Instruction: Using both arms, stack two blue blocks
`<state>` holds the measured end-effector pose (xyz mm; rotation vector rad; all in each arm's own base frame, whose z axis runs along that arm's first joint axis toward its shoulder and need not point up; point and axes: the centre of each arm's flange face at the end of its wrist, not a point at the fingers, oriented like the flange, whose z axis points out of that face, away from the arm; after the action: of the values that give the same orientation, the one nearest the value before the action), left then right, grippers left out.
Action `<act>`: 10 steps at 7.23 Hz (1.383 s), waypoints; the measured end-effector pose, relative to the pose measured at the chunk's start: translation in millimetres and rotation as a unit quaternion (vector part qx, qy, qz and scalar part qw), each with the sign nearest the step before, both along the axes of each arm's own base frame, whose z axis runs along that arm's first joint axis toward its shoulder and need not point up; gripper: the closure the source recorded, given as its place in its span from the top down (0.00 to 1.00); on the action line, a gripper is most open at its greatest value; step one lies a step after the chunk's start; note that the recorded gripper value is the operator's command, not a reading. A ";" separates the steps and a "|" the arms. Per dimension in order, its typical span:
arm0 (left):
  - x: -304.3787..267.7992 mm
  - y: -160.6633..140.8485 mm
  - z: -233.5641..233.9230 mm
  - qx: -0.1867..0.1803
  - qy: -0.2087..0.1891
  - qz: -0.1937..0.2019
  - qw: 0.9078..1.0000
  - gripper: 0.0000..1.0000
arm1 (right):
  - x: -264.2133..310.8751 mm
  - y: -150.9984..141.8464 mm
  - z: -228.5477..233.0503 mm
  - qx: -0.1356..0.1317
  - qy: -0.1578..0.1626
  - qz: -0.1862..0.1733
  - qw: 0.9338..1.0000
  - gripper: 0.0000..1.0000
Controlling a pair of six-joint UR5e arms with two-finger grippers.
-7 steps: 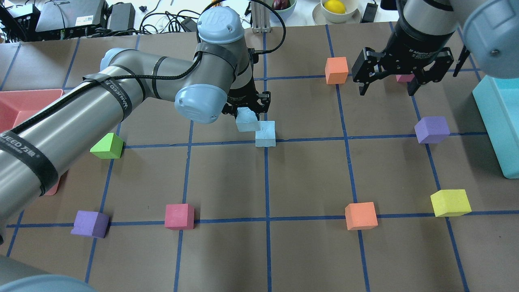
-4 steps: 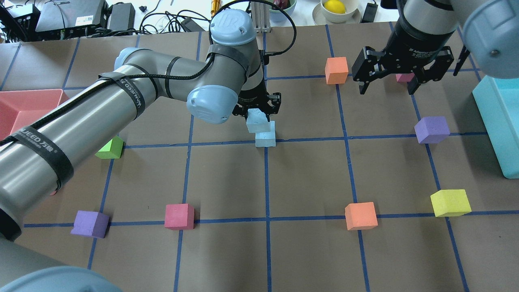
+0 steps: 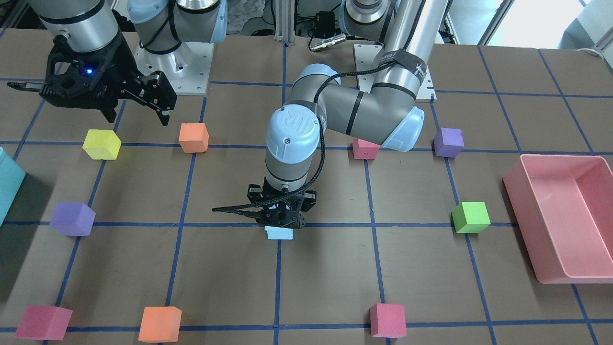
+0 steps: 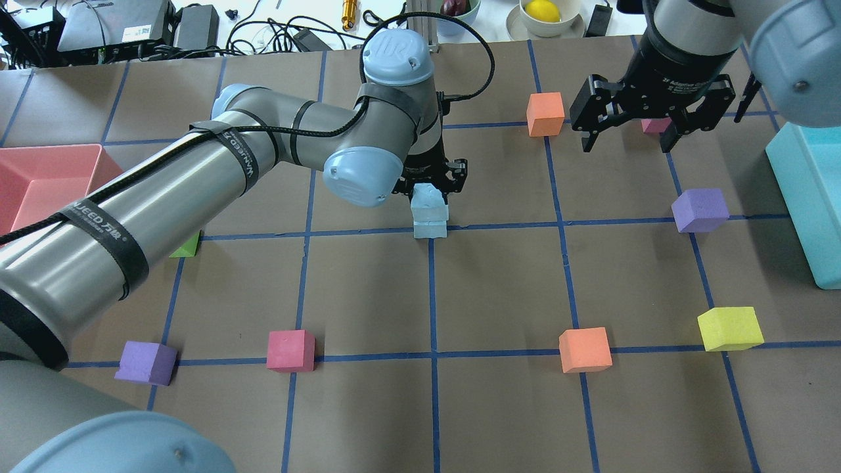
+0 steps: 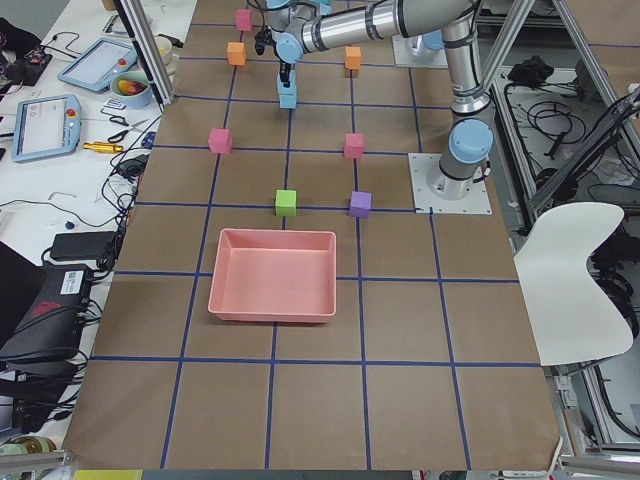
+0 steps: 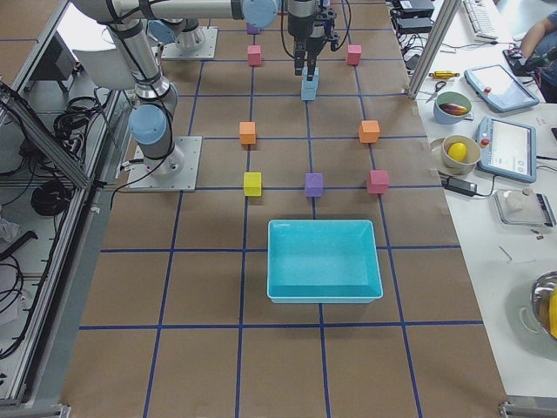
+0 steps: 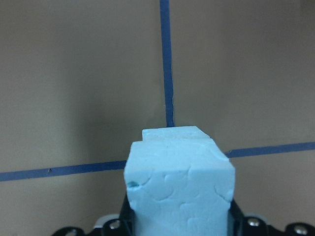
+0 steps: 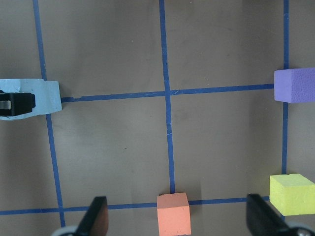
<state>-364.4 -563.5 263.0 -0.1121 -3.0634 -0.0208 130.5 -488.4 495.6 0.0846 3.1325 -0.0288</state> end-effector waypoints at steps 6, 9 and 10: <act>-0.9 1.1 2.6 -0.001 -0.003 0.003 1.000 1.00 | -0.1 0.6 -0.5 0.003 0.001 -0.001 1.000 1.00; 15.6 4.4 77.4 -0.022 0.003 0.003 1.000 1.00 | -0.1 0.4 -0.4 0.002 0.000 -0.001 1.000 1.00; 43.9 5.2 122.6 -0.026 0.002 -0.003 1.000 1.00 | -0.1 0.3 -0.3 0.002 0.000 -0.001 1.000 1.00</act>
<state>-320.5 -558.2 385.6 -0.1241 -3.0610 0.0598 130.4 -488.0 495.3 0.0892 3.1331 -0.0242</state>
